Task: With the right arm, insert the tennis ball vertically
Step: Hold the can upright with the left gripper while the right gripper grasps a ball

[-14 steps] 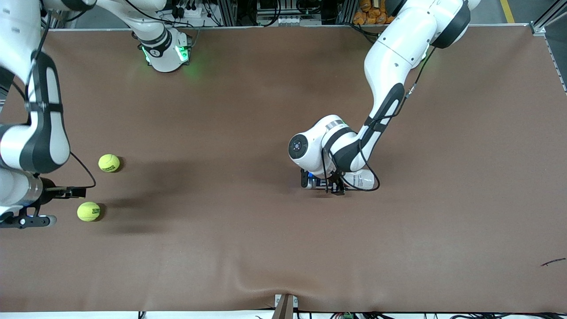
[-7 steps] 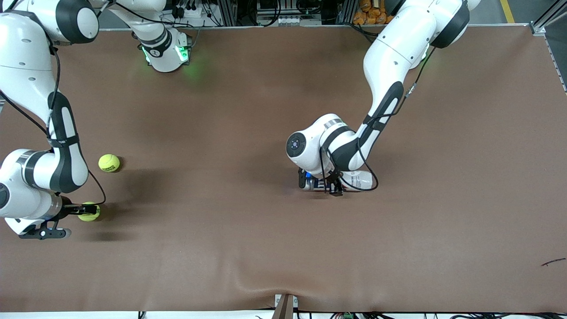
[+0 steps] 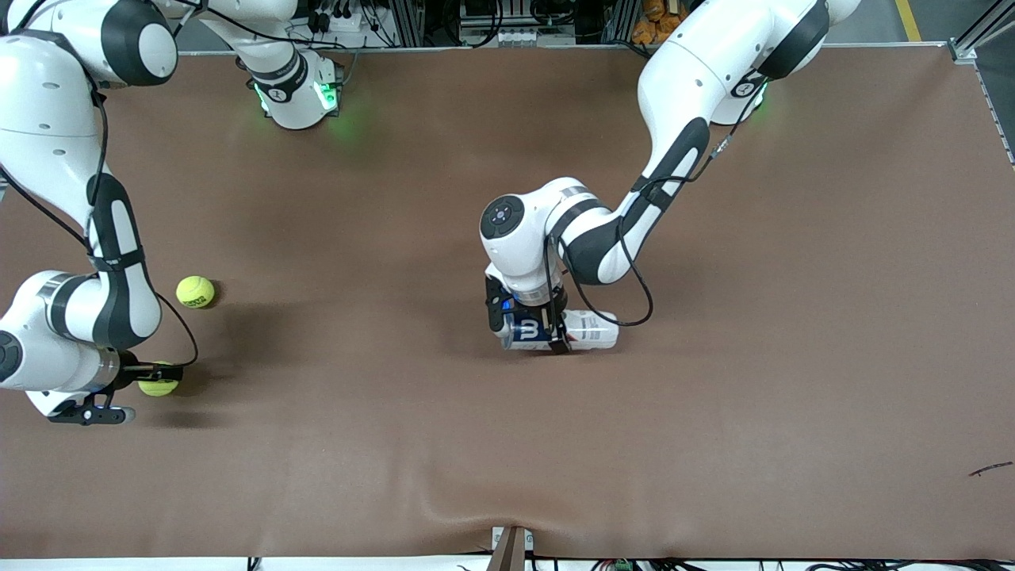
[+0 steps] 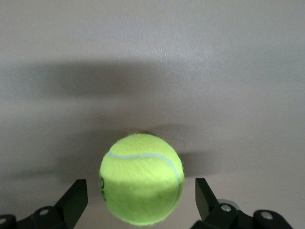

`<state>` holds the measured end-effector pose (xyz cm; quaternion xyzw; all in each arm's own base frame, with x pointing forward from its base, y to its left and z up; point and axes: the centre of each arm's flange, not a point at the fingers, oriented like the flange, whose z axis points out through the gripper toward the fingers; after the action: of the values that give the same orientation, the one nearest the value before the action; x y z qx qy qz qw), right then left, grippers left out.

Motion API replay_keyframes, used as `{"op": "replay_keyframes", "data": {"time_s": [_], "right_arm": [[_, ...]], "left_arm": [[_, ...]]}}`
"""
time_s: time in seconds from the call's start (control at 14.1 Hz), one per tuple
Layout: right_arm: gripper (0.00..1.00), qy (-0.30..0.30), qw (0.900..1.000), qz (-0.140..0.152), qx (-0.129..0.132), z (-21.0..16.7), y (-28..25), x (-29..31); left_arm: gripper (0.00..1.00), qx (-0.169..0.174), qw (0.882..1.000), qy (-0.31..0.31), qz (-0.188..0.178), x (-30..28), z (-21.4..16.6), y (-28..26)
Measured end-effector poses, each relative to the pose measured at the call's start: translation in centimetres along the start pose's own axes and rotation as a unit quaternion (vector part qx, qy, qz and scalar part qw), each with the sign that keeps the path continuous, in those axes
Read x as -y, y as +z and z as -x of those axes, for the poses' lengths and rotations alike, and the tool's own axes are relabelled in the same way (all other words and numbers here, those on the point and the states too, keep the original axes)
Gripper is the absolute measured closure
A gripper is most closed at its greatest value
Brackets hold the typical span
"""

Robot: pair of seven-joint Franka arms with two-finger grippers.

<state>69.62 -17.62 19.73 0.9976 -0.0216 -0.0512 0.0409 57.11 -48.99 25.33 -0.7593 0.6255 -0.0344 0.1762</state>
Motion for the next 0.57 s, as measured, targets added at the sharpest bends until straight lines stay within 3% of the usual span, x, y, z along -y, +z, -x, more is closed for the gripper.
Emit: {"op": "replay_keyframes", "data": {"time_s": [0.28,0.42,0.57], "right_arm": [[0.0,0.005,1.0,-0.007,-0.006,-0.2,1.3,0.2],[0.0,0.006,1.0,-0.006,-0.018,-0.4,1.4,0.1],[0.19,0.006,1.0,-0.006,-0.021,-0.5,1.3,0.1]], "left_arm": [[0.29,-0.092,0.992,-0.085,-0.019,2.8,0.0,-0.7],[0.29,-0.145,0.981,-0.128,-0.007,3.7,-0.3,-1.5],[0.29,-0.18,0.97,-0.164,0.016,4.2,-0.5,-2.3]]}}
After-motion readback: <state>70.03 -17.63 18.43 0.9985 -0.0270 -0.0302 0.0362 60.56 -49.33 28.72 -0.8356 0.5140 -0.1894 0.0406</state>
